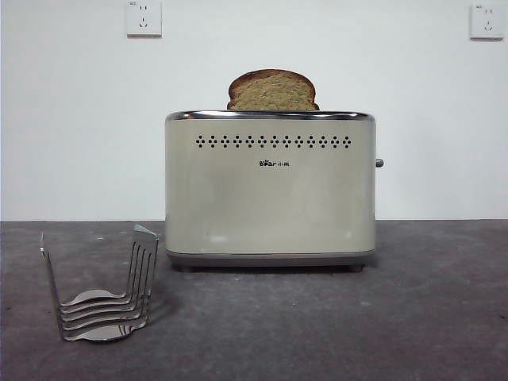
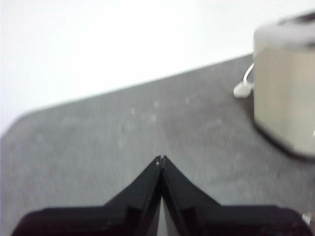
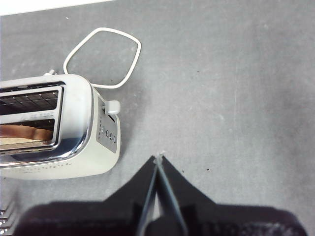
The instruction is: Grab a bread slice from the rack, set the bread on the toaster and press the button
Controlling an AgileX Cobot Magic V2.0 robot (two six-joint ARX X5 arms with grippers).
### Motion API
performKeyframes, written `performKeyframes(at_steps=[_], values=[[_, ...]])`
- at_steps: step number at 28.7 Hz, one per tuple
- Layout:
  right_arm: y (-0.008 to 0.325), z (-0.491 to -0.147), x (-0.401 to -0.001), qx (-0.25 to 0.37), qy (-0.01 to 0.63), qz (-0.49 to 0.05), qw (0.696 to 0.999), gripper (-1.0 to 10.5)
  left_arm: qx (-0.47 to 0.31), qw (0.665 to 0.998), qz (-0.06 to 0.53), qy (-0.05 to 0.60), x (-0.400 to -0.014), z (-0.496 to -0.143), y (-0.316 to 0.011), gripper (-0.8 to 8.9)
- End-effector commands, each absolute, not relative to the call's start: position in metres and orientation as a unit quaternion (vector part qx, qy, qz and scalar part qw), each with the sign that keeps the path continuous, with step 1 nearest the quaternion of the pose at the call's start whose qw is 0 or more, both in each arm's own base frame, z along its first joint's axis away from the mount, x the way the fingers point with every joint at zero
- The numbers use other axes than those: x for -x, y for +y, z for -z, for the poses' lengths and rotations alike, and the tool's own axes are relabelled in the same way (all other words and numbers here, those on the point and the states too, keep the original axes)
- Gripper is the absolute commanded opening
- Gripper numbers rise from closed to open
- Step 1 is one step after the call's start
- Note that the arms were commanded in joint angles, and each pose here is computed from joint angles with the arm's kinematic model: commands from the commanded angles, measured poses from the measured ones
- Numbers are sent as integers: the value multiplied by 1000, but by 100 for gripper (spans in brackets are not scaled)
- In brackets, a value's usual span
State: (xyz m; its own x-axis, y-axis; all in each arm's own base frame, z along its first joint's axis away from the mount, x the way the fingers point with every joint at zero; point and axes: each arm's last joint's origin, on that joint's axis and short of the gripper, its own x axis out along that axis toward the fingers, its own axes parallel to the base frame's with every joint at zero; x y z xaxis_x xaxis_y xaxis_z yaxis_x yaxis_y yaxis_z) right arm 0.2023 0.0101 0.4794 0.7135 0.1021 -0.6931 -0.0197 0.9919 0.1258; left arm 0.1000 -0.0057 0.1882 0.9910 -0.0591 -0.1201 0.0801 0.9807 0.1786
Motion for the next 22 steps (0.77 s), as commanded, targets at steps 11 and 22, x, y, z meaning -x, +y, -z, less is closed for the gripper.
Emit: performKeyframes(at_steps=[11,22], values=[[10,-474,-212,-50,393,-31,918,0,-30,996,12,83,-96,-149,-2,-2],[10,-474,-212,-51,393,-31,918,0,-28,995,16,96,-98,-147,-2,-2]])
